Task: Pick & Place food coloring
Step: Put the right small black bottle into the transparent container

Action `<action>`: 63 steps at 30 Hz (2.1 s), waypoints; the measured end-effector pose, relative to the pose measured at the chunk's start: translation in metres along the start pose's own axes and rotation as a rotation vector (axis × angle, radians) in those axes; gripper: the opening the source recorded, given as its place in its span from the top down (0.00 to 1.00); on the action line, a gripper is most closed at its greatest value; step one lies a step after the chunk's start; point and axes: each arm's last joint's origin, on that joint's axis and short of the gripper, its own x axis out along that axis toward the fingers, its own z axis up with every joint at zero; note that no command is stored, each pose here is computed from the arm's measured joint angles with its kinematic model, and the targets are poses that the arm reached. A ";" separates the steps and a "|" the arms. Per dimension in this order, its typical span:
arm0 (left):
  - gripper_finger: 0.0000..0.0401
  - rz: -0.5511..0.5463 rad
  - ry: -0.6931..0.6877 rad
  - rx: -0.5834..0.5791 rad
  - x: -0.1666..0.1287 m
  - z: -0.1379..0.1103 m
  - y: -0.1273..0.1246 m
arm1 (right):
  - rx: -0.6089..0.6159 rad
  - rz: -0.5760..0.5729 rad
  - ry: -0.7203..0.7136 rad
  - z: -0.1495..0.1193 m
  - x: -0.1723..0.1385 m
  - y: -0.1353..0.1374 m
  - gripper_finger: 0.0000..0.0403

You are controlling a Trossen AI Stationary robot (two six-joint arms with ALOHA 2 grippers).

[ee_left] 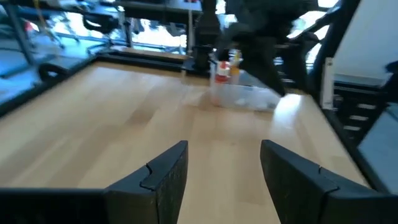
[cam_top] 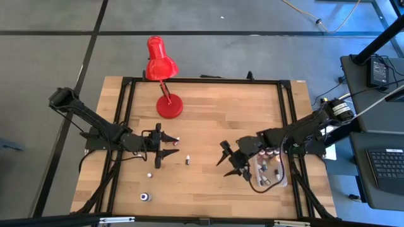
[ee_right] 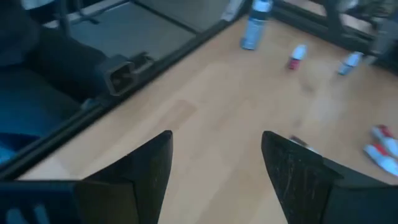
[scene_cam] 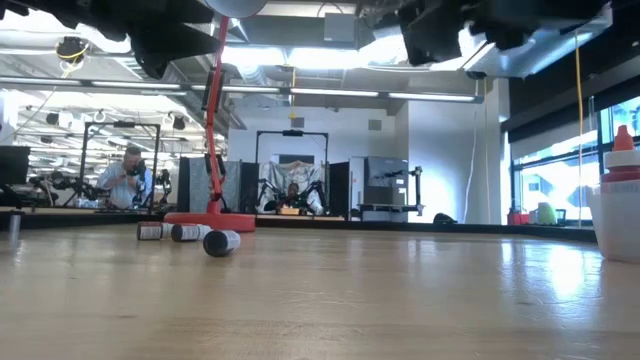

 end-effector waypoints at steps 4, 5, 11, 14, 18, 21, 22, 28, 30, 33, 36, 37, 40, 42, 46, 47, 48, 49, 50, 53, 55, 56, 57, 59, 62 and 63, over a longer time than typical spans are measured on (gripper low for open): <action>0.49 -0.037 0.011 -0.006 0.000 0.000 -0.001 | 0.013 -0.023 0.023 -0.006 -0.002 -0.004 0.38; 0.48 -0.059 0.015 -0.008 0.001 -0.001 -0.002 | 0.017 -0.023 0.032 -0.007 -0.002 -0.005 0.38; 0.38 -0.159 -0.055 -0.002 0.012 0.000 -0.011 | 0.021 -0.020 0.047 -0.009 -0.002 -0.005 0.38; 0.35 -0.164 -0.056 0.026 0.018 -0.004 -0.014 | 0.021 -0.020 0.047 -0.009 -0.002 -0.005 0.38; 0.34 -0.084 -0.026 -0.095 0.030 -0.003 -0.013 | 0.036 -0.020 0.047 -0.009 -0.002 -0.005 0.38; 0.34 -0.066 0.126 -0.179 0.045 0.003 -0.018 | 0.048 -0.021 0.049 -0.009 -0.002 -0.005 0.38; 0.34 -0.041 0.203 -0.191 0.052 0.004 -0.020 | 0.048 -0.020 0.051 -0.009 -0.002 -0.005 0.38; 0.34 0.298 0.560 -0.390 0.084 0.015 -0.027 | 0.050 -0.018 0.059 -0.010 -0.002 -0.004 0.38; 0.34 0.396 0.644 -0.436 0.094 0.013 -0.030 | 0.051 -0.025 0.065 -0.010 -0.002 -0.004 0.38; 0.34 0.448 0.709 -0.506 0.111 0.009 -0.037 | 0.052 -0.025 0.070 -0.011 -0.002 -0.004 0.38; 0.34 0.476 0.749 -0.506 0.127 -0.002 -0.041 | 0.053 -0.024 0.075 -0.011 -0.002 -0.004 0.38; 0.34 0.486 0.755 -0.513 0.132 -0.005 -0.042 | 0.053 -0.023 0.076 -0.011 -0.002 -0.004 0.38; 0.34 0.524 0.793 -0.558 0.142 -0.017 -0.041 | 0.054 -0.023 0.079 -0.012 -0.002 -0.004 0.38; 0.34 0.555 0.827 -0.586 0.146 -0.027 -0.038 | 0.055 -0.022 0.082 -0.012 -0.002 -0.004 0.38; 0.34 0.615 0.863 -0.623 0.150 -0.038 -0.034 | 0.056 -0.021 0.086 -0.012 -0.002 -0.004 0.38; 0.34 0.625 0.866 -0.630 0.151 -0.041 -0.033 | 0.056 -0.021 0.087 -0.012 -0.002 -0.004 0.38; 0.34 0.636 0.870 -0.636 0.152 -0.043 -0.033 | 0.056 -0.021 0.088 -0.012 -0.002 -0.004 0.38; 0.34 0.644 0.873 -0.638 0.152 -0.045 -0.033 | 0.056 -0.021 0.088 -0.012 -0.002 -0.004 0.38; 0.34 0.645 0.874 -0.640 0.153 -0.046 -0.033 | 0.056 -0.020 0.088 -0.012 -0.002 -0.004 0.38; 0.34 0.656 0.892 -0.633 0.153 -0.050 -0.032 | 0.056 -0.021 0.088 -0.012 -0.002 -0.004 0.38; 0.34 0.659 0.893 -0.630 0.155 -0.053 -0.032 | 0.056 -0.021 0.088 -0.012 -0.002 -0.004 0.38; 0.34 0.659 0.894 -0.628 0.155 -0.053 -0.033 | 0.057 -0.020 0.089 -0.013 -0.002 -0.004 0.38; 0.34 0.656 0.893 -0.630 0.155 -0.054 -0.033 | 0.057 -0.020 0.090 -0.013 -0.002 -0.004 0.38; 0.34 0.650 0.892 -0.632 0.157 -0.055 -0.034 | 0.057 -0.019 0.093 -0.013 -0.002 -0.004 0.38; 0.34 0.627 0.916 -0.619 0.156 -0.055 -0.034 | 0.058 -0.019 0.096 -0.013 -0.002 -0.004 0.38; 0.34 0.617 0.926 -0.610 0.156 -0.055 -0.034 | 0.059 -0.018 0.098 -0.013 -0.002 -0.004 0.38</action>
